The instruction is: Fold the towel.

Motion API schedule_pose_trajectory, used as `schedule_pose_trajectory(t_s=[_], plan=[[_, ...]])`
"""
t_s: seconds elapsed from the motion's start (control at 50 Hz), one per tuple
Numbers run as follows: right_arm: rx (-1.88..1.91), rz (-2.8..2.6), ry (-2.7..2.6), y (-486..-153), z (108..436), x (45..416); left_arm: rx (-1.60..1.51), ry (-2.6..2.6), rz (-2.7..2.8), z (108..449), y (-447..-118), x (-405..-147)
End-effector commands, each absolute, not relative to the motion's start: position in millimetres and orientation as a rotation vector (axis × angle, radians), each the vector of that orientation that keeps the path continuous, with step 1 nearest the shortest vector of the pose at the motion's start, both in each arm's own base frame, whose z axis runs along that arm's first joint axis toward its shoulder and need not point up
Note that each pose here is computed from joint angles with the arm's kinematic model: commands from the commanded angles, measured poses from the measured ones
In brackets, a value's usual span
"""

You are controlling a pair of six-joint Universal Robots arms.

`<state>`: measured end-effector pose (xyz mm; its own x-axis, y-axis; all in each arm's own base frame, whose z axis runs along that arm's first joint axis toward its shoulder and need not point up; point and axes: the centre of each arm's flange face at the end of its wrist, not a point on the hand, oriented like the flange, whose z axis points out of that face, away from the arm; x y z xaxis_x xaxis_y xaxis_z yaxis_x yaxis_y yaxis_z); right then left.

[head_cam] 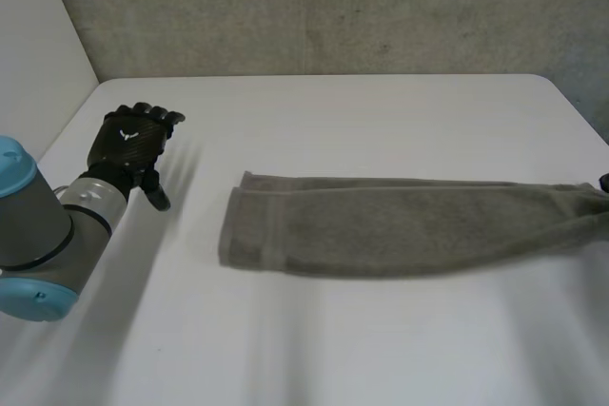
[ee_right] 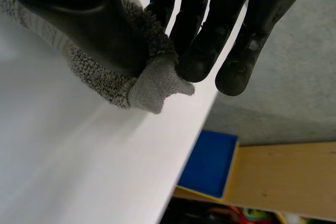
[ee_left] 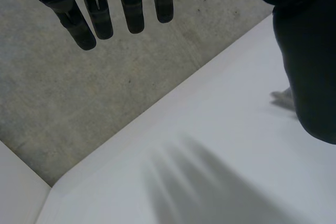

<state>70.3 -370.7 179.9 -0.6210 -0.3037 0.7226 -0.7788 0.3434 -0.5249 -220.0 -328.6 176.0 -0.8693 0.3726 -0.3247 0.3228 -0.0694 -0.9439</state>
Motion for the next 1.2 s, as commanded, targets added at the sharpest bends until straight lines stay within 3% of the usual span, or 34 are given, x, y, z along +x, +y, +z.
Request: schedule_pose_trajectory(t_s=[0.02,0.04,0.08,0.14,0.18,0.2,0.24,0.26,0.3,0.4,0.54,0.64,0.68,0.8,0.94,1.04,1.2], plan=[[0.997,1.541,-1.95,-372.6,224.1,161.8,-0.789,-2.092,2.158,184.1,-329.7,-220.7],[0.998,1.542,-1.95,-372.6,224.2,162.1,-0.789,-2.092,2.158,184.1,-329.7,-220.7],[1.046,1.769,-1.892,-356.2,242.5,218.2,-0.79,-2.083,2.164,186.2,-329.2,-221.7],[1.103,1.876,-1.851,-342.6,247.4,250.0,-0.791,-2.077,2.169,187.9,-328.7,-222.2],[1.283,2.072,-1.729,-304.6,246.2,314.4,-0.788,-2.08,2.17,187.9,-329.1,-221.6],[1.284,2.073,-1.729,-304.4,246.2,314.7,-0.788,-2.08,2.17,187.9,-329.1,-221.6],[1.522,2.194,-1.649,-264.6,221.9,366.0,-0.781,-2.085,2.173,187.9,-329.9,-220.3],[1.523,2.194,-1.649,-264.4,221.7,366.2,-0.781,-2.085,2.173,187.9,-329.9,-220.3],[1.764,2.189,-1.65,-230.8,186.8,394.1,-0.784,-2.085,2.171,187.5,-329.2,-220.8],[1.941,2.133,-1.68,-207.4,153.3,408.5,-0.789,-2.086,2.163,186.0,-328.0,-222.2],[1.909,2.123,-1.757,-211.2,151.2,401.4,-0.797,-2.075,2.162,186.7,-326.9,-225.4],[1.792,2.183,-1.875,-215.4,175.7,384.4,-0.825,-2.034,2.157,189.3,-320.8,-237.0],[1.625,2.221,-2.019,-232.2,193.3,359.1,-0.858,-1.989,2.145,191.6,-311.9,-250.9],[1.373,2.235,-2.219,-248.1,206.5,321.5,-0.912,-1.918,2.112,193.5,-293.4,-274.0],[1.179,2.042,-2.436,-252.4,177.1,270.2,-0.95,-1.836,2.003,184.0,-265.3,-310.0],[1.155,1.928,-2.514,-246.8,157.1,257.1,-0.99,-1.836,1.939,166.9,-254.8,-327.2],[1.138,1.831,-2.555,-249.7,140.1,248.1,-0.974,-2.012,1.957,138.2,-265.9,-324.6]])
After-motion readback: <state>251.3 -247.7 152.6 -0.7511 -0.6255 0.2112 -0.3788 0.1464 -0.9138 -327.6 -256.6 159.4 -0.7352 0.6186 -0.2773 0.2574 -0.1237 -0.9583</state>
